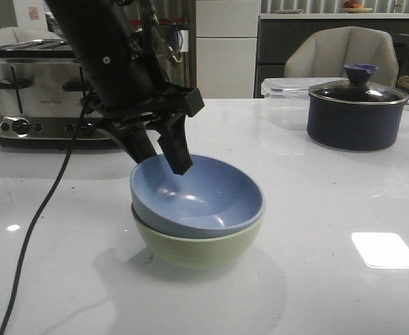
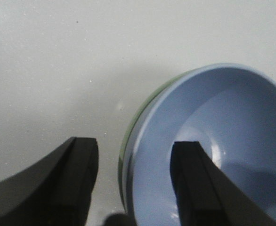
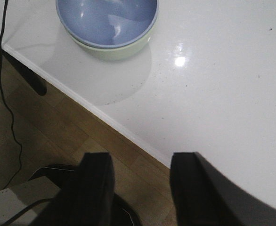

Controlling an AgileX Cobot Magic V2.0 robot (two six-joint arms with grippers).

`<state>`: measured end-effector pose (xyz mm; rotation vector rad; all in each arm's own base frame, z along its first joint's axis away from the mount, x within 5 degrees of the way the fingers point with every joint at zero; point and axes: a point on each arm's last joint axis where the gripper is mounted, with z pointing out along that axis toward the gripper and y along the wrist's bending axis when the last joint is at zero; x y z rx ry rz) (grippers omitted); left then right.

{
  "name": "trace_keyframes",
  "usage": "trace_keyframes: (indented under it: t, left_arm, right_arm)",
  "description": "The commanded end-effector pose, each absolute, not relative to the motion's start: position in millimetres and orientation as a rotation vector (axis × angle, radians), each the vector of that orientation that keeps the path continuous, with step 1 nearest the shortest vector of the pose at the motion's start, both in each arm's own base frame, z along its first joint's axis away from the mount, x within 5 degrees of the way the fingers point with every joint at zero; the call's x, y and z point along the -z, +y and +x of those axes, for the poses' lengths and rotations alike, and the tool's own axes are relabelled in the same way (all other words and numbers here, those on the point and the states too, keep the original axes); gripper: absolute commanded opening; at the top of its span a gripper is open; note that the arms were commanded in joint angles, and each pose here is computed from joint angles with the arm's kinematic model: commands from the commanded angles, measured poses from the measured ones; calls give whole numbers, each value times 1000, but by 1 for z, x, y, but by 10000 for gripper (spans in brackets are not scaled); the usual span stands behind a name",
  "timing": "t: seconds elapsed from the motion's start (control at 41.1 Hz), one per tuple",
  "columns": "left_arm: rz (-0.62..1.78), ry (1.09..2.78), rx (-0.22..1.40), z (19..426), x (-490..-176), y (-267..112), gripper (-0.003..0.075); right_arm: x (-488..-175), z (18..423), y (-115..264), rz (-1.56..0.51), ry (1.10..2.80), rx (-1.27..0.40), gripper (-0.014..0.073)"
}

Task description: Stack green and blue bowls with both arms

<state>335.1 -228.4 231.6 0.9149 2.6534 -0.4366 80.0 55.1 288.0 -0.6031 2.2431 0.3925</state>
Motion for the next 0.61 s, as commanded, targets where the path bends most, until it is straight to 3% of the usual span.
trace_keyframes:
  t: [0.0, 0.267, 0.413, 0.583]
  left_arm:
    - [893, 2478, 451, 327, -291, -225, 426]
    - [886, 2253, 462, 274, -375, -198, 426]
    - [948, 2149, 481, 225, -397, -184, 426]
    - [969, 2095, 501, 180, -402, -160, 426]
  right_arm:
    - [-300, 84, 56, -570, 2163, -404, 410]
    - [-300, 84, 56, -570, 2163, -404, 410]
    - [-300, 84, 56, -570, 2163, -404, 410]
    - [-300, 84, 56, -570, 2163, -404, 410]
